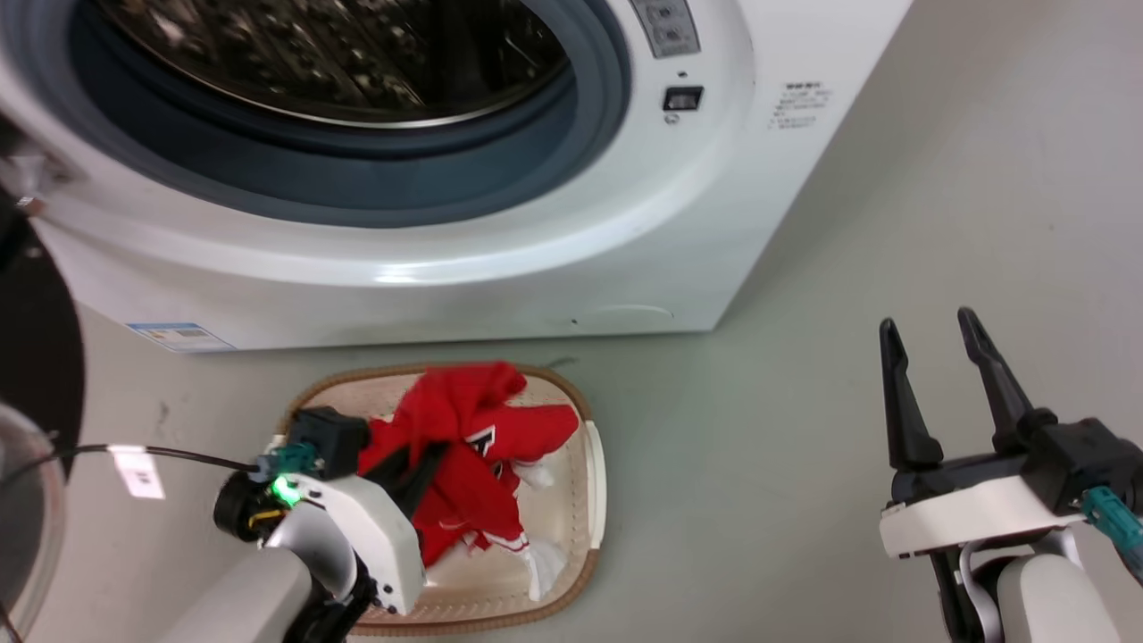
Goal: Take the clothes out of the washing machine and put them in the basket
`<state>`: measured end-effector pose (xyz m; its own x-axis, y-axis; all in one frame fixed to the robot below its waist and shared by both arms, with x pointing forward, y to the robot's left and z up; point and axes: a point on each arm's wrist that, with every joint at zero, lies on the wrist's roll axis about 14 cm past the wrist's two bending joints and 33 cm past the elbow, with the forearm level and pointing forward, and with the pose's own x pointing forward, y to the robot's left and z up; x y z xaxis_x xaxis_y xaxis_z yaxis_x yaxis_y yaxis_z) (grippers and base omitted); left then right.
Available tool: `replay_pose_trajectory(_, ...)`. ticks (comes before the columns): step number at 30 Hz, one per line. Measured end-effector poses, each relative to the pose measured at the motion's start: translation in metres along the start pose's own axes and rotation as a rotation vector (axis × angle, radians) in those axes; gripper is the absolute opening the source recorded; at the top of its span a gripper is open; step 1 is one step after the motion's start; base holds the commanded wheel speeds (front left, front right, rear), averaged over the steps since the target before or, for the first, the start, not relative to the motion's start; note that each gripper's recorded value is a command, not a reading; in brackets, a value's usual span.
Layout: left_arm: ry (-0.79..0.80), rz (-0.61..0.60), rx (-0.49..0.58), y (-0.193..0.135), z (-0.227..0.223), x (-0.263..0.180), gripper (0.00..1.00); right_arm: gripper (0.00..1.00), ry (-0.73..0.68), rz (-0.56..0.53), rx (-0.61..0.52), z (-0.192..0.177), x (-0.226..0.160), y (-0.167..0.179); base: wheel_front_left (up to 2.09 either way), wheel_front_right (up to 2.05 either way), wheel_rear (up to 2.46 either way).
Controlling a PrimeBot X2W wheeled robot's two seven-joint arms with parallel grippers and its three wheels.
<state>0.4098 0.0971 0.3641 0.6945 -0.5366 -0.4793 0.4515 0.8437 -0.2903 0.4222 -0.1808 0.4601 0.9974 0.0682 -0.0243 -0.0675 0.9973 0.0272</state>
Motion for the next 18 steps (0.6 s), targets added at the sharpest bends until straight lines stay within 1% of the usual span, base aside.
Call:
replay_pose_trajectory(8,0.233,-0.006,-0.019,0.012,-0.071,0.037,0.0,1.0,0.039,-0.036,-0.001,-0.018,0.011,-0.015,0.0,0.0,0.0)
replay_pose_trajectory(18,0.398,-0.002,-0.011,0.039,-0.123,0.09,0.0,1.0,0.134,-0.074,0.005,-0.06,0.023,-0.031,0.0,0.0,0.0)
